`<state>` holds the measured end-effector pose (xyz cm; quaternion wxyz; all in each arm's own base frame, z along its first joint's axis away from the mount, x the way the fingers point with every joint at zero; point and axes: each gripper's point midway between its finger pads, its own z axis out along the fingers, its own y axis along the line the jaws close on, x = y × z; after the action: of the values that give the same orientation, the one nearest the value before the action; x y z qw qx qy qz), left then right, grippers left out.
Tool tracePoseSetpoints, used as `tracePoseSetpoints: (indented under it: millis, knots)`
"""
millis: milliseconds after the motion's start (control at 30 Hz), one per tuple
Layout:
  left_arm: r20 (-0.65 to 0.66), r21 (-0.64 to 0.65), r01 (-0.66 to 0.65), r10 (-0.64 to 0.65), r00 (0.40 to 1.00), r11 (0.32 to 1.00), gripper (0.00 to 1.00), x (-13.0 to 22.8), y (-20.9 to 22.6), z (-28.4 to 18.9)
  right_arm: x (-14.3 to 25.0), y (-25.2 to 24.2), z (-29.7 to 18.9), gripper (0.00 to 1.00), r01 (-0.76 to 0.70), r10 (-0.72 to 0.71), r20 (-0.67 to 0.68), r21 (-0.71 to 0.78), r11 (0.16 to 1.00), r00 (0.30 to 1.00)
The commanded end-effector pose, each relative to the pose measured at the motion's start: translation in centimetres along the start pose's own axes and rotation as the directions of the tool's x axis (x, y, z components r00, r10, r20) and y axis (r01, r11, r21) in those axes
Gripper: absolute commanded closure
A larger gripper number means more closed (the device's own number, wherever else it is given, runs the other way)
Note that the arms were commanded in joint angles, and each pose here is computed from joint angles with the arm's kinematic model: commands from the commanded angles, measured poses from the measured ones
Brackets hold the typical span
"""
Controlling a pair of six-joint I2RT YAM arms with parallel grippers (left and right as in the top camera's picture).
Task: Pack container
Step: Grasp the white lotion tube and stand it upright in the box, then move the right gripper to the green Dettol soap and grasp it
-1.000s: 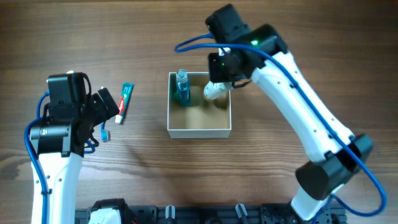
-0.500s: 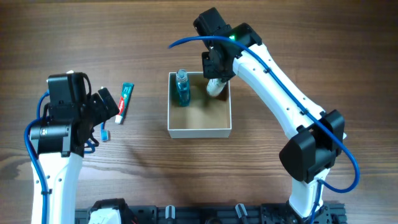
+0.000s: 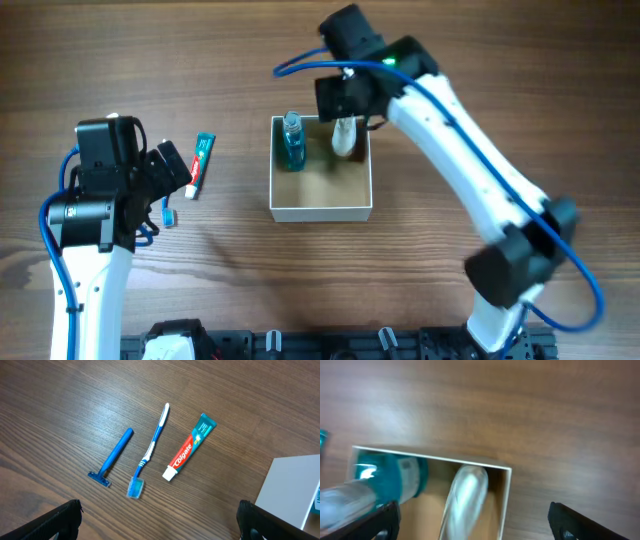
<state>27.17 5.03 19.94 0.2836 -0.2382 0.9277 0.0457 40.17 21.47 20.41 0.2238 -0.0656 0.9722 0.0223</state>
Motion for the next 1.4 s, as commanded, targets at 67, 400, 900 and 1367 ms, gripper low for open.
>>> tracePoseSetpoints:
  millis: [67, 400, 900, 1367]
  knots:
    - [0.017, 0.01, 0.019, -0.019, 1.0, 1.0, 0.0, -0.6, -0.1, -0.4, -3.0, -10.4, -12.2, 0.0, -0.484, 0.473, 0.279, -0.034, 0.874, 0.836]
    - [0.018, 0.01, 0.019, -0.019, 1.0, 1.0, 0.0, -0.6, -0.1, -0.4, 10.0, -27.8, -11.4, 0.0, -0.852, 0.865, 0.136, 0.3, 0.428, 0.482]
    - [0.017, 0.01, 0.019, -0.019, 1.0, 1.0, 0.0, -0.6, -0.1, -0.4, 25.5, -32.6, -0.1, 0.0, -0.894, 0.939, 0.01, 0.309, 0.324, 0.344]
    - [0.012, 0.024, 0.018, -0.019, 1.0, 1.0, 0.0, -0.5, -0.3, -0.4, 28.4, -34.1, 6.3, 0.0, -0.805, 0.885, -0.186, 0.368, 0.465, 0.426]
